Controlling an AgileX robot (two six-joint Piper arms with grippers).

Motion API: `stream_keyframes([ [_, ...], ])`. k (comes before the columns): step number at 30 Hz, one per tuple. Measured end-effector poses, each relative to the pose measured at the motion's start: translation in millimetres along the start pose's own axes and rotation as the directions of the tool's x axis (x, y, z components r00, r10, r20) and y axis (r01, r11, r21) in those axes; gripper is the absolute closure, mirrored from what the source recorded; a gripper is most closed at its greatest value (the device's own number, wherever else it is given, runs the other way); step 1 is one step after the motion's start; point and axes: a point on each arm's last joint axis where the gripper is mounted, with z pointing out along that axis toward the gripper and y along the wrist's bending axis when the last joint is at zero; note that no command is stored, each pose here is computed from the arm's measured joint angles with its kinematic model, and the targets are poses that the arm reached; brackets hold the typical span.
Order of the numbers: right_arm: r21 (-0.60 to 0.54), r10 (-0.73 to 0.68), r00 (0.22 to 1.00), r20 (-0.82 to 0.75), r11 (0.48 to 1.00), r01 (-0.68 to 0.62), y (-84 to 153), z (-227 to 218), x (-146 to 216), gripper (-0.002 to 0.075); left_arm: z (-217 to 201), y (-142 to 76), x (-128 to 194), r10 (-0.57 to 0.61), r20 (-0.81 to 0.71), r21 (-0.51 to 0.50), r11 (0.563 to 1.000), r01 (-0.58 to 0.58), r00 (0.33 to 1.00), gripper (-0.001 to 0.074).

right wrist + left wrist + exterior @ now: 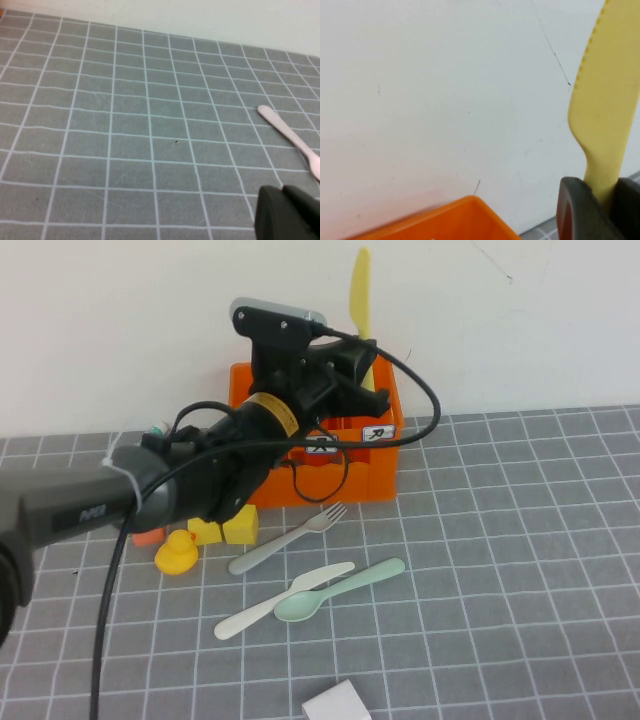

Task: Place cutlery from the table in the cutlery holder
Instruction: Place the knife on the box, then pick up the knife

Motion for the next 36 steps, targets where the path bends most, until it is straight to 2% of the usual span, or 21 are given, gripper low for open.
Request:
stream_keyframes([
  [6, 0.0, 0.0, 1.0, 0.0, 1.0, 0.0, 0.0, 0.0, 0.0, 0.0729, 17.3, 4.8, 4.7, -0.005, -0.013, -0.008, 1.0, 0.005, 1.0, 0.0636],
  [12, 0.0, 0.0, 1.0, 0.0, 1.0, 0.0, 0.0, 0.0, 0.0, 0.0729, 25.5, 11.4, 24.9, -0.006, -0.056, -0.022, 1.0, 0.005, 0.998, 0.0636],
  [16, 0.0, 0.0, 1.0, 0.0, 1.0, 0.0, 0.0, 0.0, 0.0, 0.0729, 27.1, 14.7, 38.9, 0.032, -0.104, -0.024, 0.999, -0.034, 0.994, 0.0624],
  [18, 0.0, 0.0, 1.0, 0.0, 1.0, 0.0, 0.0, 0.0, 0.0, 0.0729, 27.0, 14.6, 40.9, 0.054, -0.128, -0.019, 0.998, -0.057, 0.99, 0.0577],
  [23, 0.0, 0.0, 1.0, 0.0, 1.0, 0.0, 0.0, 0.0, 0.0, 0.0729, 25.3, 15.6, 42.1, 0.075, -0.195, -0.039, 0.996, -0.084, 0.978, 0.0355],
  [27, 0.0, 0.0, 1.0, 0.0, 1.0, 0.0, 0.0, 0.0, 0.0, 0.0729, 15.1, 12.5, 24.2, 0.074, -0.324, -0.115, 0.987, -0.117, 0.943, 0.0302],
  [31, 0.0, 0.0, 1.0, 0.0, 1.0, 0.0, 0.0, 0.0, 0.0, 0.0729, -5.5, 2.4, -7.0, 0.069, -0.456, -0.191, 0.966, -0.174, 0.887, 0.0342],
  [34, 0.0, 0.0, 1.0, 0.0, 1.0, 0.0, 0.0, 0.0, 0.0, 0.0729, -24.5, -5.1, -29.5, 0.09, -0.543, -0.217, 0.945, -0.244, 0.835, 0.0468],
  [36, 0.0, 0.0, 1.0, 0.0, 1.0, 0.0, 0.0, 0.0, 0.0, 0.0729, -39.8, -11.7, -40.4, 0.108, -0.599, -0.215, 0.933, -0.29, 0.793, 0.059],
])
